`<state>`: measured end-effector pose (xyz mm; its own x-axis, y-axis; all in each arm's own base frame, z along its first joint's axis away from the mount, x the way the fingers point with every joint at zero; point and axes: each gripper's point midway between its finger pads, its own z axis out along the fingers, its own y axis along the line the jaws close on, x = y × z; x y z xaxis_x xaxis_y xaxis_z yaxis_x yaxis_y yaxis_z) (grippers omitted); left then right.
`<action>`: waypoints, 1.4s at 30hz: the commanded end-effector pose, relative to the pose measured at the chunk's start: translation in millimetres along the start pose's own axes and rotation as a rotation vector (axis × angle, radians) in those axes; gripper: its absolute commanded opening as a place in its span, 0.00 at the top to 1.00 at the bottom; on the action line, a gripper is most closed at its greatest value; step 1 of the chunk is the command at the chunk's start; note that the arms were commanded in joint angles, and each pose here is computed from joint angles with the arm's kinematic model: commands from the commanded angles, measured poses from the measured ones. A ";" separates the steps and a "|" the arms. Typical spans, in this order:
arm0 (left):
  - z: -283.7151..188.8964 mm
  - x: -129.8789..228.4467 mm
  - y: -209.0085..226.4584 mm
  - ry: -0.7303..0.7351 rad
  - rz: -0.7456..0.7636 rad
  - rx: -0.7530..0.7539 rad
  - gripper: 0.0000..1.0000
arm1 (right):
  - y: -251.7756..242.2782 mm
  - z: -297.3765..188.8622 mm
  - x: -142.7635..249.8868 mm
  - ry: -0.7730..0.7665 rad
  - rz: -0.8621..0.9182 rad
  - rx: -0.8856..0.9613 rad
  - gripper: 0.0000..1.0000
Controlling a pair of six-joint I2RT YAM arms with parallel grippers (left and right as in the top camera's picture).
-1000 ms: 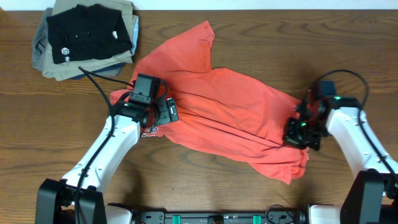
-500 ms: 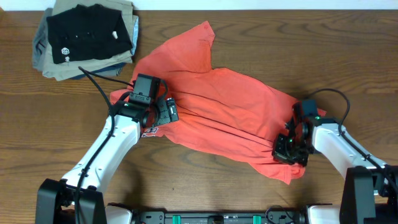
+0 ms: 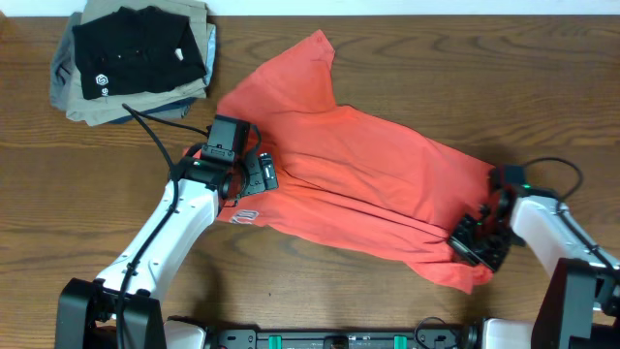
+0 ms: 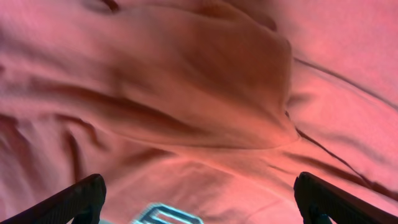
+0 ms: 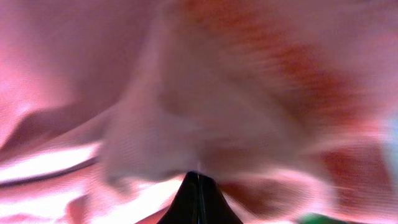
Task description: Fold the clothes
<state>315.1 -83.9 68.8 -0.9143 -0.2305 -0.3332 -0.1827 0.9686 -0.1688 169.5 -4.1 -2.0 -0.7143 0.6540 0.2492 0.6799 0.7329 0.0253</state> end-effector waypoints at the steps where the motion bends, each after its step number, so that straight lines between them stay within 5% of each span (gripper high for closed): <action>1: 2.4 0.8 4.1 0.005 0.006 -0.017 0.02 | -24.1 -18.8 -31.1 -0.100 0.033 0.104 0.99; 13: 2.4 0.9 4.1 0.005 0.006 -0.017 0.02 | -31.4 -79.5 -75.6 -0.222 0.117 0.090 0.99; 20: 2.0 -9.4 -12.0 -0.029 -0.008 0.063 0.02 | 13.6 -91.4 -67.7 -0.163 -0.093 -0.132 0.97; 28: 10.1 -15.8 -53.6 -0.050 0.080 0.210 0.01 | 28.7 -90.4 -62.6 -0.160 -0.148 -0.153 0.92; 42: 69.8 -24.7 -62.7 -0.034 0.154 0.078 0.01 | 49.9 -86.5 -49.6 -0.155 -0.248 -0.137 0.88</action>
<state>356.9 -145.3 11.0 -0.9383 -0.0862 -0.3349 -0.0201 0.9804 -0.1959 249.5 -21.8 68.4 -0.8505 0.5199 0.0794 0.5248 0.8290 0.1932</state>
